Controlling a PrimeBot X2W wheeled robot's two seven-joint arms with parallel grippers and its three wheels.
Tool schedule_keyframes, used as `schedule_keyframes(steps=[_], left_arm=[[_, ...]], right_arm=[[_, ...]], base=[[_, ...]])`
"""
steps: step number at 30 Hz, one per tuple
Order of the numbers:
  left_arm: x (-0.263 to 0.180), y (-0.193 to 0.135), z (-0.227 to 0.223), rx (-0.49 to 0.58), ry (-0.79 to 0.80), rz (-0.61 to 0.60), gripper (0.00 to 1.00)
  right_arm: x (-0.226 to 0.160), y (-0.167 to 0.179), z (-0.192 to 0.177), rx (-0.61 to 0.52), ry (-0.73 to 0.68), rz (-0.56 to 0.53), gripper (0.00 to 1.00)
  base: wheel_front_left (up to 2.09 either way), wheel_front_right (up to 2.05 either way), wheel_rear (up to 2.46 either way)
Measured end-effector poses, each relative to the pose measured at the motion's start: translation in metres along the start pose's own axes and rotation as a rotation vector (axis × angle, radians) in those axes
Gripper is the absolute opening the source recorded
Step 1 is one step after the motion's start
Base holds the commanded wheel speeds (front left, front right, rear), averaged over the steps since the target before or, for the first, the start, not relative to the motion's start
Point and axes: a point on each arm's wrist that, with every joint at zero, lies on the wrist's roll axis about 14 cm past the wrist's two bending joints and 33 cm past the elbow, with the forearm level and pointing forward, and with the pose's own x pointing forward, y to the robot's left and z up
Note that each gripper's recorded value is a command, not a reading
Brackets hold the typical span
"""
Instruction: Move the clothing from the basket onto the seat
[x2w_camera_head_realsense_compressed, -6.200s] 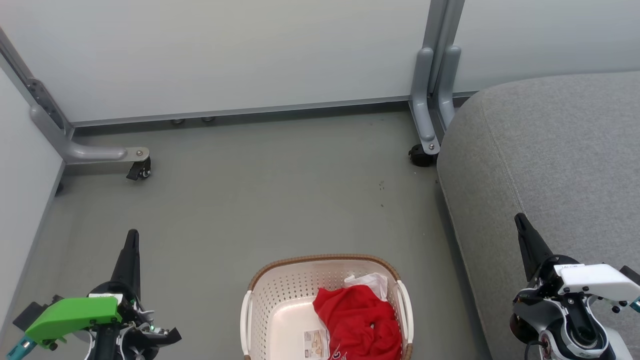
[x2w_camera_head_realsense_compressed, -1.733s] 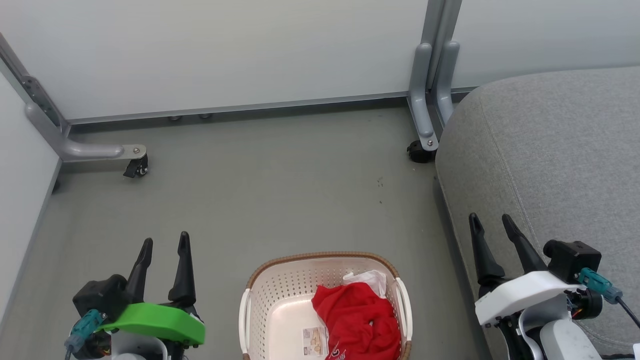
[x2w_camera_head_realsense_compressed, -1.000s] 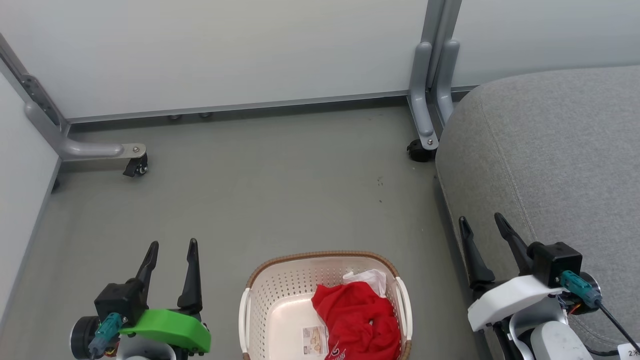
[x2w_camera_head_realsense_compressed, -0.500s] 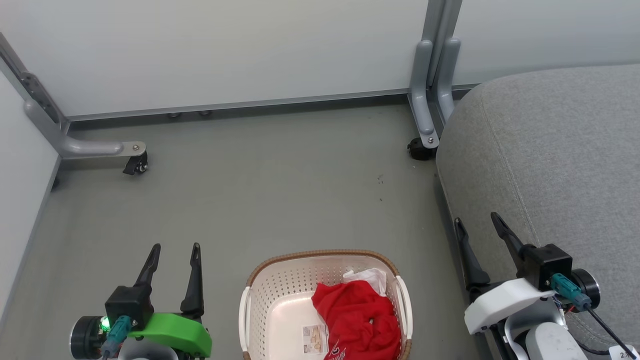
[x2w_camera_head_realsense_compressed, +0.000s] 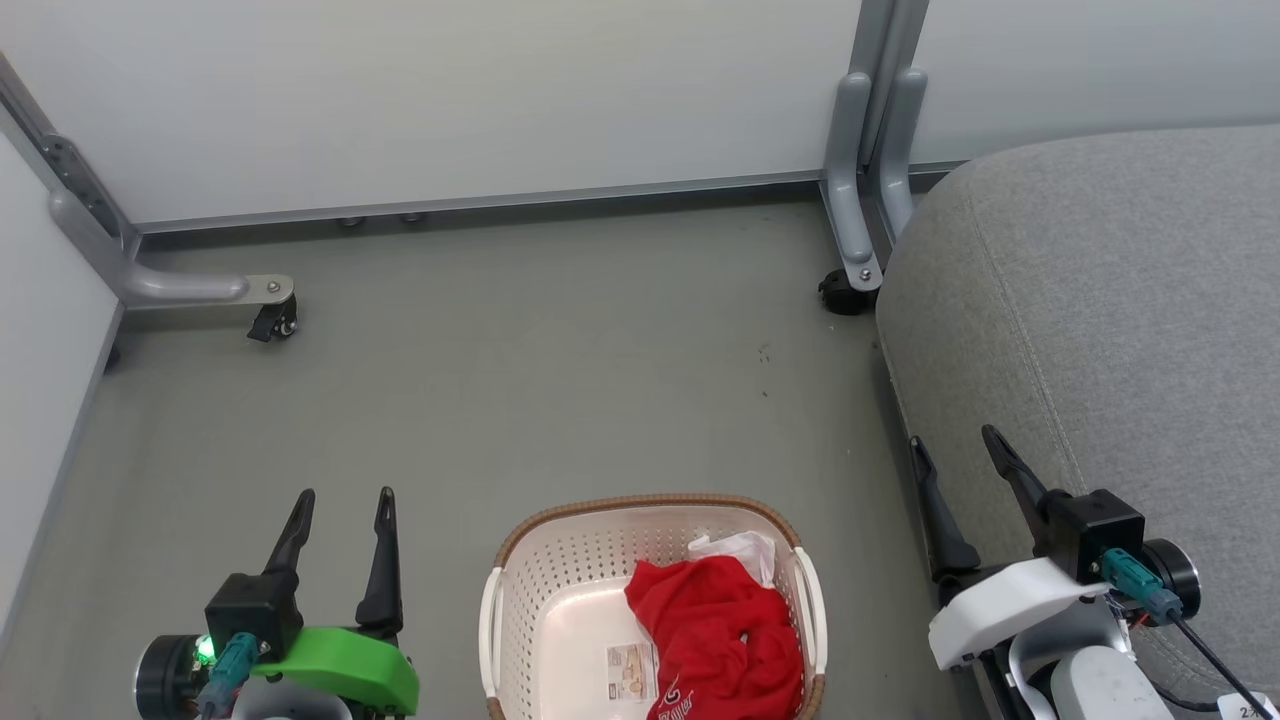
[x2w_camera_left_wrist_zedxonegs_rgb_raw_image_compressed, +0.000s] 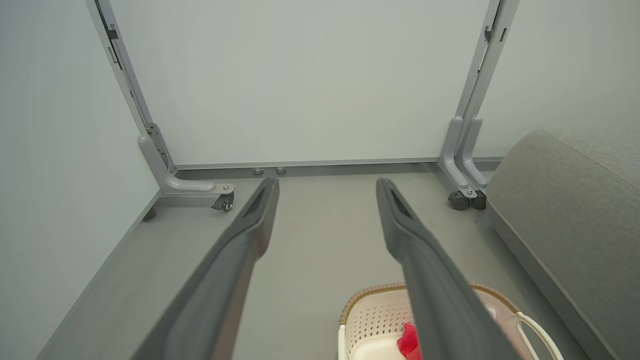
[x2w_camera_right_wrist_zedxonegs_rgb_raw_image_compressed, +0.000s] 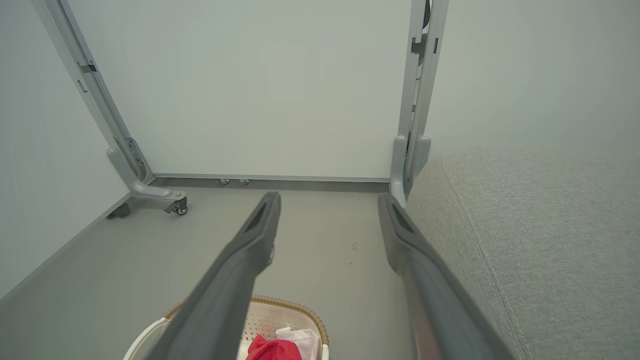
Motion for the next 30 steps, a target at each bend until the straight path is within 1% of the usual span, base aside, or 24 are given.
schedule_keyframes(steps=[7,11,15,20,30], left_arm=[[0.002,-0.001,-0.001,-0.001,0.003,-0.002,1.0],[0.011,-0.014,0.0,0.008,-0.001,-0.045,1.0],[0.026,-0.037,-0.004,0.015,0.013,-0.12,1.0],[0.045,-0.074,-0.022,0.018,0.067,-0.234,1.0],[0.061,-0.152,-0.094,0.039,0.274,-0.513,1.0]], right_arm=[[0.001,-0.002,-0.001,0.004,0.004,-0.004,1.0],[0.006,-0.004,0.001,0.003,-0.006,-0.008,1.0],[0.016,-0.008,0.007,0.002,-0.024,-0.015,1.0],[0.03,-0.014,0.009,0.006,-0.041,-0.024,1.0],[0.062,-0.035,-0.005,0.007,-0.036,-0.062,1.0]], base=[[0.0,0.0,0.0],[0.0,0.0,0.0],[0.0,0.0,0.0],[0.0,0.0,0.0],[0.0,0.0,0.0]])
